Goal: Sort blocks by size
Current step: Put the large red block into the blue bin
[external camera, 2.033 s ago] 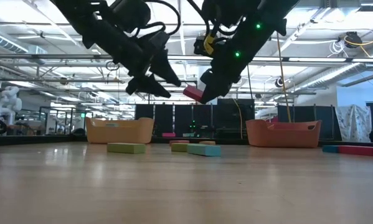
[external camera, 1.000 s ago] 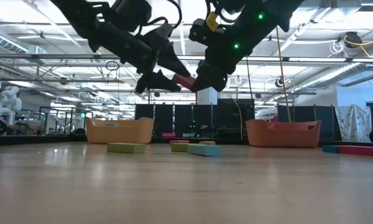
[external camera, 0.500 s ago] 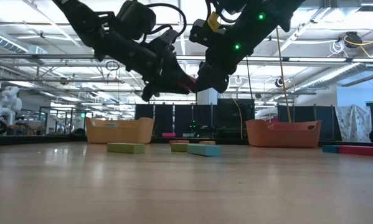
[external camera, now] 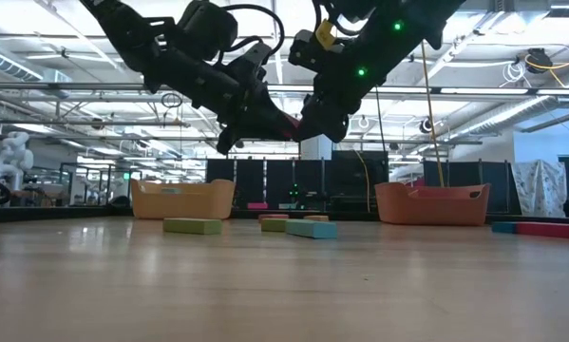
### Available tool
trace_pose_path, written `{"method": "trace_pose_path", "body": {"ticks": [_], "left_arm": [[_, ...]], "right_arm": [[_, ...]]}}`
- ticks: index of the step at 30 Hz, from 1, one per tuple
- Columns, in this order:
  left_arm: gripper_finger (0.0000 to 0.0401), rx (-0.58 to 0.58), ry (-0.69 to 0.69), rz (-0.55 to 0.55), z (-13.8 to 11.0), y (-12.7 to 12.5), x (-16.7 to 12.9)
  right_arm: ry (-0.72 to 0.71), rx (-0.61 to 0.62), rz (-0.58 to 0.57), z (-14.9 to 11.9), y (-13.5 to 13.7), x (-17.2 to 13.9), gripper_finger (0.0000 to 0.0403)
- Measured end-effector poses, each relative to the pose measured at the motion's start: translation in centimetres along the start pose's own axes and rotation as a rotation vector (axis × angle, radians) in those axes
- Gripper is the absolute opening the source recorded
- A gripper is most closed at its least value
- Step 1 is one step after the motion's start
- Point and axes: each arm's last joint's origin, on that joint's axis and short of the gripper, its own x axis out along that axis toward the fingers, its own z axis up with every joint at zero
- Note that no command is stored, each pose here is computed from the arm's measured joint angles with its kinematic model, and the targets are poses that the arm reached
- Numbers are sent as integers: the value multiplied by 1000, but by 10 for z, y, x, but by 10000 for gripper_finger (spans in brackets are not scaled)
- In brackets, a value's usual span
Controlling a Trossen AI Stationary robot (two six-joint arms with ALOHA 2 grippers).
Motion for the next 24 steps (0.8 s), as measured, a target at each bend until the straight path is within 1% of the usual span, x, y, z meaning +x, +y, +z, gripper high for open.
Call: {"method": "trace_pose_path", "body": {"ticks": [2, 7, 10, 15, 18, 20, 24], "left_arm": [[61, 0, 0, 0, 0, 0, 0], [61, 5, 4, 6, 1, 3, 0], [61, 24, -1, 33, 3, 6, -2], [61, 22, -27, 63, 9, 9, -9], [61, 22, 5, 98, 10, 11, -17], [61, 33, -10, 111, 14, 8, -23], [61, 40, 18, 150, 16, 2, -42]], "right_arm": [[0, 1, 1, 0, 0, 0, 119], [0, 13, 6, 0, 0, 0, 166], [2, 19, 6, 0, 0, 0, 182], [40, 3, -28, -3, 0, -1, 189], [54, 16, -27, -5, 0, -1, 190], [81, 16, -22, -9, 0, -1, 190], [165, 40, -10, -20, 2, -2, 191]]}}
